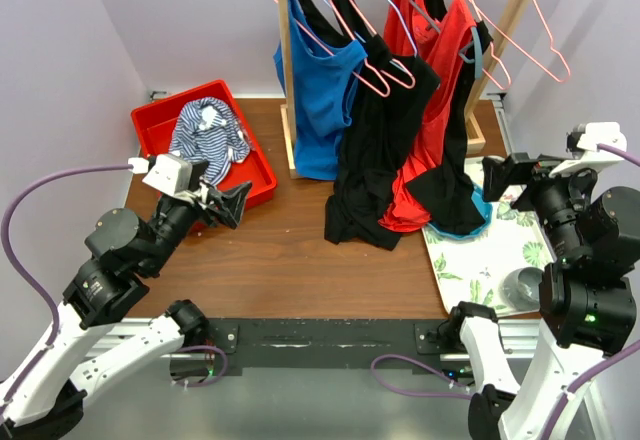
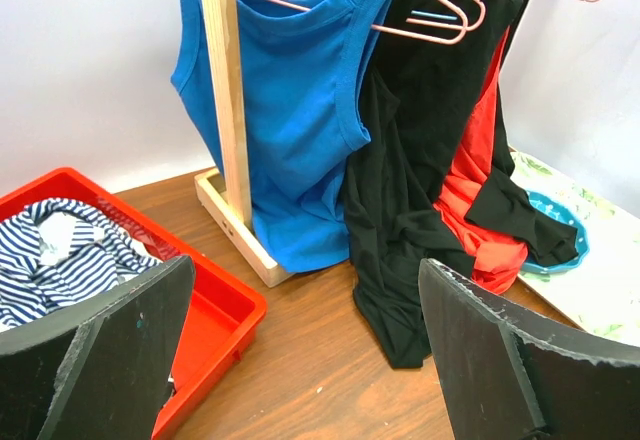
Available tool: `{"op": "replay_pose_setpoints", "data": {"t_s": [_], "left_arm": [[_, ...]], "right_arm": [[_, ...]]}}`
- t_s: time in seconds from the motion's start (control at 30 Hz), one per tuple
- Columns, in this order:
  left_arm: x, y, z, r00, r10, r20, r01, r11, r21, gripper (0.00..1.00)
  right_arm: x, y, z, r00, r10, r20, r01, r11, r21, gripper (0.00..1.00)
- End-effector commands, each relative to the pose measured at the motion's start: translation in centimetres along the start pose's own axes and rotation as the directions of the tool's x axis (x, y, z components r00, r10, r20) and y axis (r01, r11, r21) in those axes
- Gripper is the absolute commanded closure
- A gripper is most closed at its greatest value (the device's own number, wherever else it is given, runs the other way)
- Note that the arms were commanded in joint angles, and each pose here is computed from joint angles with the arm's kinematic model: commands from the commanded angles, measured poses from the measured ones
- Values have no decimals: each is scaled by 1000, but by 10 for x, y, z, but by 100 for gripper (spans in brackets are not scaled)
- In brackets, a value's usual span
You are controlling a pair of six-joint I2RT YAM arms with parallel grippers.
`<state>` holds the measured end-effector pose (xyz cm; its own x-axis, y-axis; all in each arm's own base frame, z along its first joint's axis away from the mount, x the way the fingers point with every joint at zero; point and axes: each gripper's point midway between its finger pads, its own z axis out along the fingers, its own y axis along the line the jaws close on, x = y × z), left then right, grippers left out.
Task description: Place the tank top on the hanger
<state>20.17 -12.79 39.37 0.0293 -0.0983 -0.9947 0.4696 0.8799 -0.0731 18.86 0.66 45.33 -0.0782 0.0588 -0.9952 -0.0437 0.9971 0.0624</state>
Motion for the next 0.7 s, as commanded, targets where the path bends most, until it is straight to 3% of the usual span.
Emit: {"op": "replay_pose_setpoints", "data": {"t_s": [0.0, 0.1, 0.23, 0.5, 0.67], "left_arm": [[-3, -3, 5, 999, -33, 18, 33, 999, 5, 0], [5, -6, 12, 1000, -30, -2, 30, 1000, 10, 0], [23, -5, 25, 999, -28, -44, 28, 999, -19, 0], [55, 7, 61, 989, -90, -121, 80, 993, -81, 0], [83, 58, 88, 963, -218, -160, 191, 967, -168, 0]], "right_arm": [[-2, 3, -1, 1000, -22, 5, 23, 999, -23, 1], [5, 14, -2, 994, -104, -14, 102, 989, -106, 1], [27, 54, -14, 952, -304, 17, 285, 872, -398, 2], [77, 63, 2, 956, -281, -78, 199, 825, -529, 1], [106, 67, 9, 959, -251, -132, 130, 802, -583, 1]]}}
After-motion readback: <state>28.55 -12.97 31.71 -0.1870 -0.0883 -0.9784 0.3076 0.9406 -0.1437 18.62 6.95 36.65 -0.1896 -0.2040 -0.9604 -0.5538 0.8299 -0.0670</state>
